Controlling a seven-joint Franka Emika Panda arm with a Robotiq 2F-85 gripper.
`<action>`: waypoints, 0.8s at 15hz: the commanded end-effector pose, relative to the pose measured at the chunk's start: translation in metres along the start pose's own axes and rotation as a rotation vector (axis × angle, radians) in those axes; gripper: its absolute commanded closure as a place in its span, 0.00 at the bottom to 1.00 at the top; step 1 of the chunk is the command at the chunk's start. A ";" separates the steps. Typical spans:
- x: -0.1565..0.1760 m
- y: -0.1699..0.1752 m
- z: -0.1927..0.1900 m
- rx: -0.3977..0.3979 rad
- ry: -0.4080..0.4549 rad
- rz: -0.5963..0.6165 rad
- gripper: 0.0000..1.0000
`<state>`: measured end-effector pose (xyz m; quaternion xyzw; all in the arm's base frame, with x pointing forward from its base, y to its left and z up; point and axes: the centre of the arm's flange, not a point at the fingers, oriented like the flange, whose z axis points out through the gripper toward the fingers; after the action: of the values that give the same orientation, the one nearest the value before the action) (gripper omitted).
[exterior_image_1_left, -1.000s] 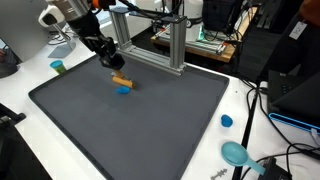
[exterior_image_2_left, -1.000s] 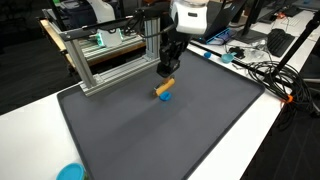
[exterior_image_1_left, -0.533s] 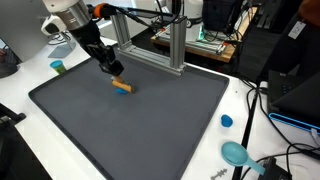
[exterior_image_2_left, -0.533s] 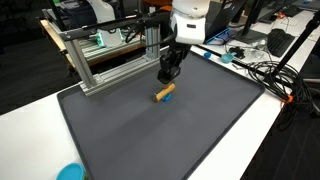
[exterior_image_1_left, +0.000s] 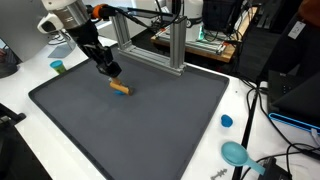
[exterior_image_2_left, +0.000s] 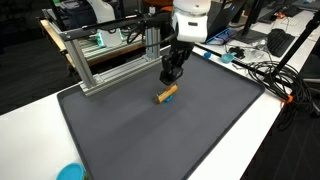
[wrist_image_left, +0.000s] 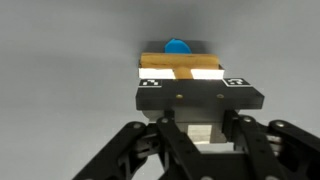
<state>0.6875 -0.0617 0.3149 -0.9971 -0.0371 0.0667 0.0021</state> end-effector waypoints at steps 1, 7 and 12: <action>0.015 -0.003 0.015 0.013 0.082 -0.011 0.78; 0.018 -0.007 0.026 0.011 0.073 -0.004 0.78; 0.021 -0.006 0.021 0.056 0.120 0.006 0.78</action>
<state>0.6944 -0.0581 0.3161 -0.9985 -0.0384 0.0399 0.0032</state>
